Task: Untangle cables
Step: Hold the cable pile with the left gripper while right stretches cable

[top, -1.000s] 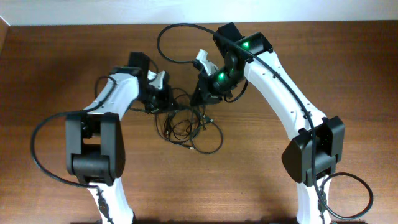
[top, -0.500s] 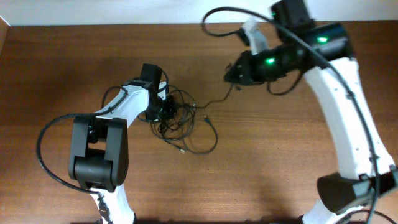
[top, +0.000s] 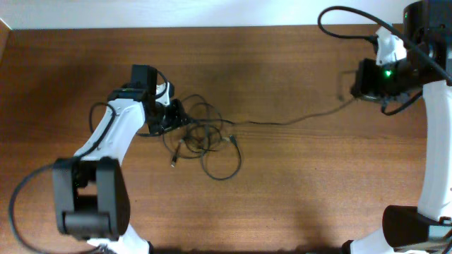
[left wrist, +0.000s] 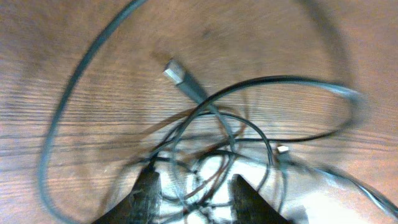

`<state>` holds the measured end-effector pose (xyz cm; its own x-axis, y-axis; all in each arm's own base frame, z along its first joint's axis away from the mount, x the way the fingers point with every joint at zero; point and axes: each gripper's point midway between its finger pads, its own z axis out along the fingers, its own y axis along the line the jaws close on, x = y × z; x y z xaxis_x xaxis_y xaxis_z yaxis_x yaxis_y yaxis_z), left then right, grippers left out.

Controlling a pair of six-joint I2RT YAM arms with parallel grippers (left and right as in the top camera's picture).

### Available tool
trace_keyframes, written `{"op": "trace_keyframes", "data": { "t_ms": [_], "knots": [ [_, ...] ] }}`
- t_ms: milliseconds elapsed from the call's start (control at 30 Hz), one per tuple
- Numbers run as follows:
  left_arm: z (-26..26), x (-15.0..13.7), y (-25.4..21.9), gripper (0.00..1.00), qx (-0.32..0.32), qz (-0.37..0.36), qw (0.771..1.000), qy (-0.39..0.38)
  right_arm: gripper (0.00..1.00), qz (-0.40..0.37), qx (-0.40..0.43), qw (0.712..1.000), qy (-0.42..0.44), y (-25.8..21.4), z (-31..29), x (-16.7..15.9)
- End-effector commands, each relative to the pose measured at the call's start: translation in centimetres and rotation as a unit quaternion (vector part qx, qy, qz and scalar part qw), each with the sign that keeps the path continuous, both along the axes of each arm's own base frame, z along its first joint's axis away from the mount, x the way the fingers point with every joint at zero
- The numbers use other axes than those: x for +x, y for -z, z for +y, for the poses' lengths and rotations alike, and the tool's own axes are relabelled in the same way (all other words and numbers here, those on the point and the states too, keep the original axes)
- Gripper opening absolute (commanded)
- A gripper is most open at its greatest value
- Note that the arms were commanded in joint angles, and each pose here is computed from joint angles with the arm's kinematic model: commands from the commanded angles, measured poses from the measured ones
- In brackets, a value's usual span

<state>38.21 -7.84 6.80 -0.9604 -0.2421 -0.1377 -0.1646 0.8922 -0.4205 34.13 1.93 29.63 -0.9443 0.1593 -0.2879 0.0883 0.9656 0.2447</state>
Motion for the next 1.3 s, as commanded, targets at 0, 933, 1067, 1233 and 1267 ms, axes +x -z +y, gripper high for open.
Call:
{"op": "trace_keyframes", "data": {
  "t_ms": [0,933,1067,1233,1267],
  "knots": [
    [0.1,-0.1,-2.3,0.5,-0.003,-0.024,1.0,0.002,0.04,0.023,-0.085,0.995,0.041,0.5,-3.9,-0.9],
    [-5.0,-3.8,8.3,0.63,0.227,0.051,0.964,0.131,0.04,0.076,-0.123,0.985,0.091,3.5,-5.8,0.4],
    [-2.3,-3.1,6.4,0.67,0.275,0.062,0.951,0.124,0.04,0.076,-0.124,0.985,0.091,3.5,-5.8,0.4],
    [4.6,-2.9,4.9,0.69,0.357,0.098,0.928,0.046,0.04,0.076,-0.157,0.98,0.095,3.4,-7.0,0.3],
    [5.6,-3.0,4.9,0.7,0.355,0.106,0.929,0.027,0.04,0.077,-0.175,0.976,0.1,3.3,-7.6,0.2]
  ]
}}
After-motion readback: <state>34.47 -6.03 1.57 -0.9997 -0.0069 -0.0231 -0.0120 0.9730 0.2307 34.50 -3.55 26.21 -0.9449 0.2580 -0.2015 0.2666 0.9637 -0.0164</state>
